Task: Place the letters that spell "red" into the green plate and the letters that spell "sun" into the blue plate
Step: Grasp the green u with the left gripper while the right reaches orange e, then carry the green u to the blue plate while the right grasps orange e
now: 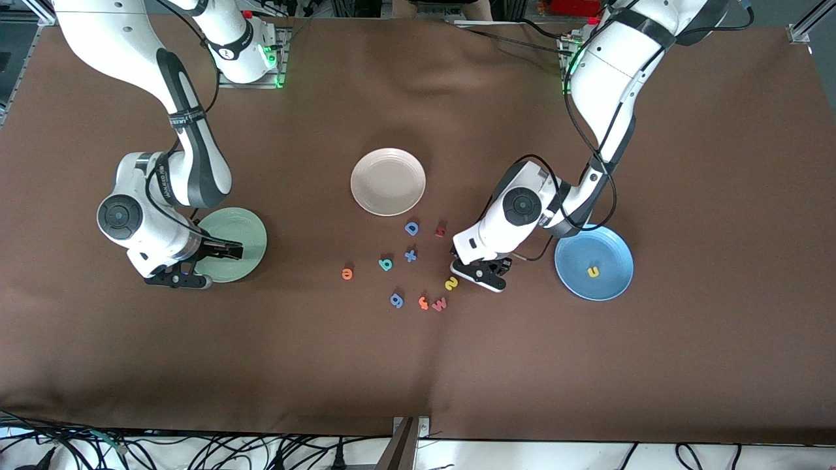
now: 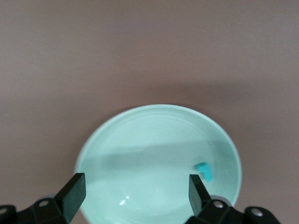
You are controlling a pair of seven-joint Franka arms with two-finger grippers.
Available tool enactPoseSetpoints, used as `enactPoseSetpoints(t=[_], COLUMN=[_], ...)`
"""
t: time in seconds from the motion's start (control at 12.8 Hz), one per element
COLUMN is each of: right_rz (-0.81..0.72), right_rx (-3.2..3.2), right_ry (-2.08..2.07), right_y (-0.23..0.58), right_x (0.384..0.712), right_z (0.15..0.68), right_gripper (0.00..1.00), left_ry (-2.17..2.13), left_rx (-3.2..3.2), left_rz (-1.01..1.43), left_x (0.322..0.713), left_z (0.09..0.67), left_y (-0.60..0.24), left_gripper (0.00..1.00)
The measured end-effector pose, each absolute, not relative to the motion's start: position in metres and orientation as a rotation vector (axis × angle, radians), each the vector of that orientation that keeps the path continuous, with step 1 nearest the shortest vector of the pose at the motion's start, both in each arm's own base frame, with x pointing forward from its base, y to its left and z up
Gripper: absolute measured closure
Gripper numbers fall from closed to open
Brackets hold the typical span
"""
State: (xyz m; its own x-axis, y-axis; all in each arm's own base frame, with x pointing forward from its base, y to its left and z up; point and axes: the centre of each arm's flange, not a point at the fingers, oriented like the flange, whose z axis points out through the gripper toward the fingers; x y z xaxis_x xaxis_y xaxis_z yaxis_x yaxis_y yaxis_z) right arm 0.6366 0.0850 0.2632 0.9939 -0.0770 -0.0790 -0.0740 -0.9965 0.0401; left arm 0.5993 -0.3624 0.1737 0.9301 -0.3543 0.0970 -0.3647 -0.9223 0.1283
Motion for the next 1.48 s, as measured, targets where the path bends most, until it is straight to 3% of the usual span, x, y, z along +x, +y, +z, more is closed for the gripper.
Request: enactPoseSetpoints(t=[0.23,0.31,0.55,0.62,1.09,1.48], right_rz=[-0.089,-0.078,-0.074,-0.082,-0.108,-0.020], right_rx=[3.140,3.153,3.176,3.180,3.209,3.238], right_ry=[-0.157,-0.157,-0.142,-0.144,-0.148,-0.092], right_y=[0.143,0.159,0.190,0.197,0.266,0.313], right_x=[0.644,0.644,0.646,0.646,0.639,0.638], right_z=[0.286,0.290,0.288,0.284,0.231,0.205], right_gripper=[0.02,0.01,0.00,0.00,0.01,0.01], left_ry=[-0.553,-0.554,-0.549,-0.552,-0.535,-0.501], left_rx=[2.944,2.945,2.949,2.947,2.952,3.003], left_rz=[0.101,0.098,0.104,0.105,0.113,0.038], left_x=[0.594,0.593,0.595,0.595,0.600,0.628], left_z=[0.171,0.169,0.170,0.171,0.174,0.224], left_y=[-0.371,-0.372,-0.370,-0.371,-0.368,-0.333], left_gripper=[0.19,0.25,0.62,0.70,0.70,0.70])
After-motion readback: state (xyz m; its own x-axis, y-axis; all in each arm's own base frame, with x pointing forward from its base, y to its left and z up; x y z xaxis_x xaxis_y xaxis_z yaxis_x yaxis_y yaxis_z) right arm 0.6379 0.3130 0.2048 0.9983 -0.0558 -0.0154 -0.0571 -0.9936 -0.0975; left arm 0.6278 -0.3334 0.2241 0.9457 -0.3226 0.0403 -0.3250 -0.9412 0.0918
